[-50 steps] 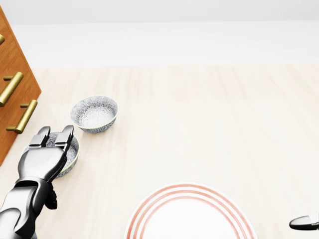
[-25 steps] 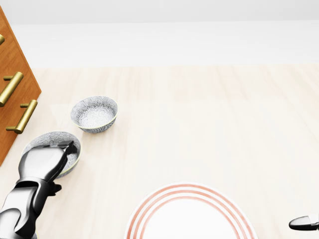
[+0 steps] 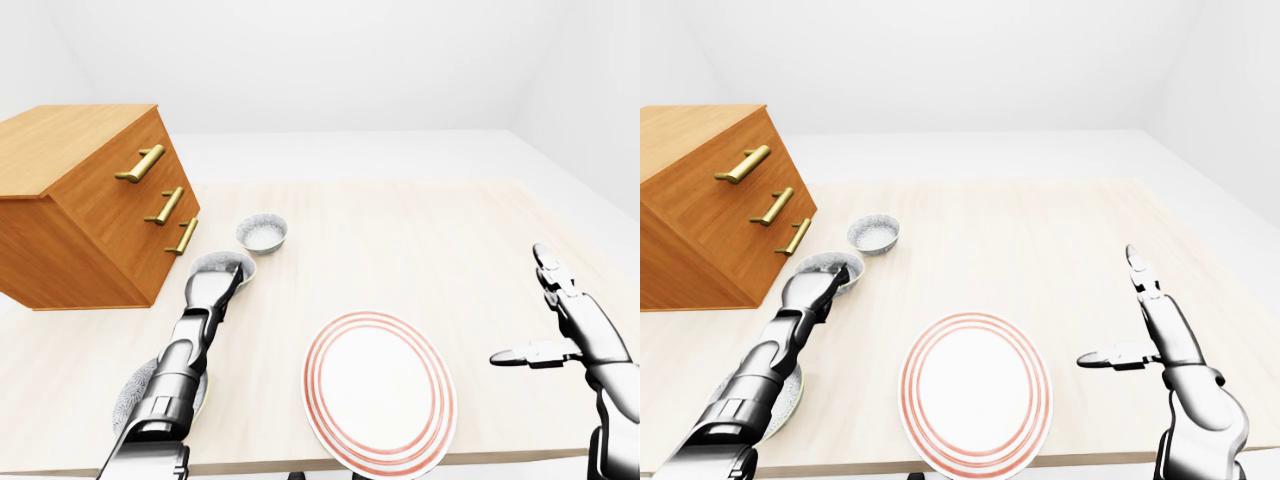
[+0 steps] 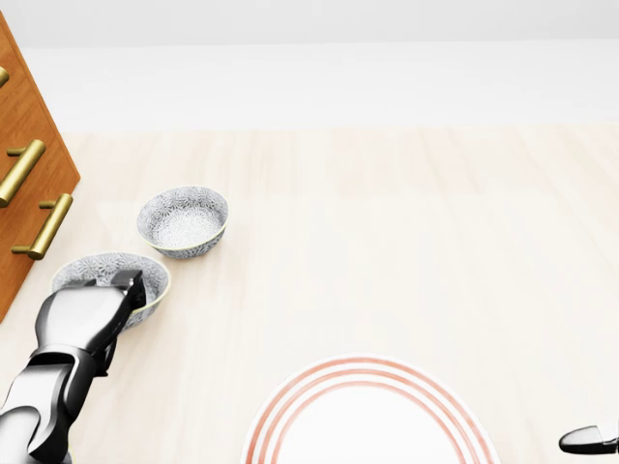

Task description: Put the bowl in the middle on the plate.

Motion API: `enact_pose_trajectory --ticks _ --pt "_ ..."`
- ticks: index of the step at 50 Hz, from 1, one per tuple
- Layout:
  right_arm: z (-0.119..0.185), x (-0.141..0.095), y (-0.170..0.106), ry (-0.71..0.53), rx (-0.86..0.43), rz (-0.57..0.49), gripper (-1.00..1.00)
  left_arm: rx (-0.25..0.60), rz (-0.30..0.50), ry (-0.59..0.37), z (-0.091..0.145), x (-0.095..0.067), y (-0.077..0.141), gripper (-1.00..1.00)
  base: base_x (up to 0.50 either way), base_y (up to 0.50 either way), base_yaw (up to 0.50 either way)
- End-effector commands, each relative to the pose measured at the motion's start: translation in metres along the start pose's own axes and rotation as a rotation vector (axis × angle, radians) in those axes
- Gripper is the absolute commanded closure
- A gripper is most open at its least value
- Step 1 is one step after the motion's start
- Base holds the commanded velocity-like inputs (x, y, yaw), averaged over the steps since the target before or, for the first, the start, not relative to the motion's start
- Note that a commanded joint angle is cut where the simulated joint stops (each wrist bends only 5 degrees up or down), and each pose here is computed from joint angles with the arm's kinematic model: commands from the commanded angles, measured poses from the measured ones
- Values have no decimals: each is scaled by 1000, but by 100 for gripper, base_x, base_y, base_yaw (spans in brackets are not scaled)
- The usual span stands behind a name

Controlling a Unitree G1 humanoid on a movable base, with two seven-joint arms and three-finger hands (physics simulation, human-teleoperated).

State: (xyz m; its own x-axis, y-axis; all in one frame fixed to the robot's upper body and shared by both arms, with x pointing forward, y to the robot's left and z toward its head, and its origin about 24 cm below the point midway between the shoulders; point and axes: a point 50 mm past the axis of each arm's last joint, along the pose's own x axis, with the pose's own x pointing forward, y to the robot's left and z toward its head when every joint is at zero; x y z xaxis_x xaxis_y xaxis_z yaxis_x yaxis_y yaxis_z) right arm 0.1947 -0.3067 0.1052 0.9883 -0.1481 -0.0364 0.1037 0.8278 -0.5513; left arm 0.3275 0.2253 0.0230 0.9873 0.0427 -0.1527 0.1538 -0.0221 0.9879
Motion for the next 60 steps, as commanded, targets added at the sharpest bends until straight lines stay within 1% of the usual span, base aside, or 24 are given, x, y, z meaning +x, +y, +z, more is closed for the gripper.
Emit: enact_pose_trajectory --ticks 1,3,9,11,12,15,17,18,22,24,26,31,37,40,44,49,55,59,60 --pt "1 -2 2 -7 9 19 -100 -38 -21 -24 7 -4 -6 94 0 0 0" --pt "1 -2 2 -5 9 18 -100 -39 -25 -28 8 -8 -6 100 0 0 0" --pt "1 -1 1 -6 9 16 -100 -48 -19 -39 9 -21 -9 100 0 0 0" --pt "1 -1 1 -5 9 16 -100 -52 -11 -47 10 -27 -5 100 0 0 0" --pt "1 -1 1 -5 9 16 -100 -52 -11 -47 10 -27 -4 100 0 0 0" --pt "1 -1 1 -7 8 15 -100 -54 10 -59 12 -36 6 100 0 0 0" --pt "2 -1 1 -9 7 14 -100 -56 17 -58 12 -39 9 100 0 0 0" --pt "1 -1 1 -8 9 15 -100 -58 28 -67 15 -44 15 100 0 0 0" --pt "0 -1 1 -5 11 15 -100 -62 45 -76 18 -52 25 100 0 0 0" --pt "0 -1 1 -5 11 15 -100 -62 46 -74 18 -52 25 100 0 0 0" --pt "0 0 1 -5 11 16 -100 -69 53 -86 23 -59 27 100 0 0 0" --pt "-2 0 2 3 15 16 -100 -78 59 -89 26 -70 31 100 0 0 0" --pt "-2 0 2 5 15 16 -100 -98 89 -101 31 -78 40 100 0 0 0" --pt "-1 -1 2 0 10 16 -100 -123 123 -128 40 -87 46 100 0 0 0" --pt "-1 0 2 0 10 16 -100 -134 137 -162 52 -96 49 100 0 0 0" --pt "0 -1 2 -2 6 16 -100 -141 147 -192 63 -101 53 100 0 0 0" --pt "0 -1 2 0 6 18 -100 -152 170 -252 80 -110 64 100 0 0 0" --pt "0 -1 2 0 6 18 -100 -150 169 -276 88 -112 64 100 0 0 0" --pt "0 -1 2 0 5 18 -100 -146 165 -294 94 -114 63 100 0 0 0"
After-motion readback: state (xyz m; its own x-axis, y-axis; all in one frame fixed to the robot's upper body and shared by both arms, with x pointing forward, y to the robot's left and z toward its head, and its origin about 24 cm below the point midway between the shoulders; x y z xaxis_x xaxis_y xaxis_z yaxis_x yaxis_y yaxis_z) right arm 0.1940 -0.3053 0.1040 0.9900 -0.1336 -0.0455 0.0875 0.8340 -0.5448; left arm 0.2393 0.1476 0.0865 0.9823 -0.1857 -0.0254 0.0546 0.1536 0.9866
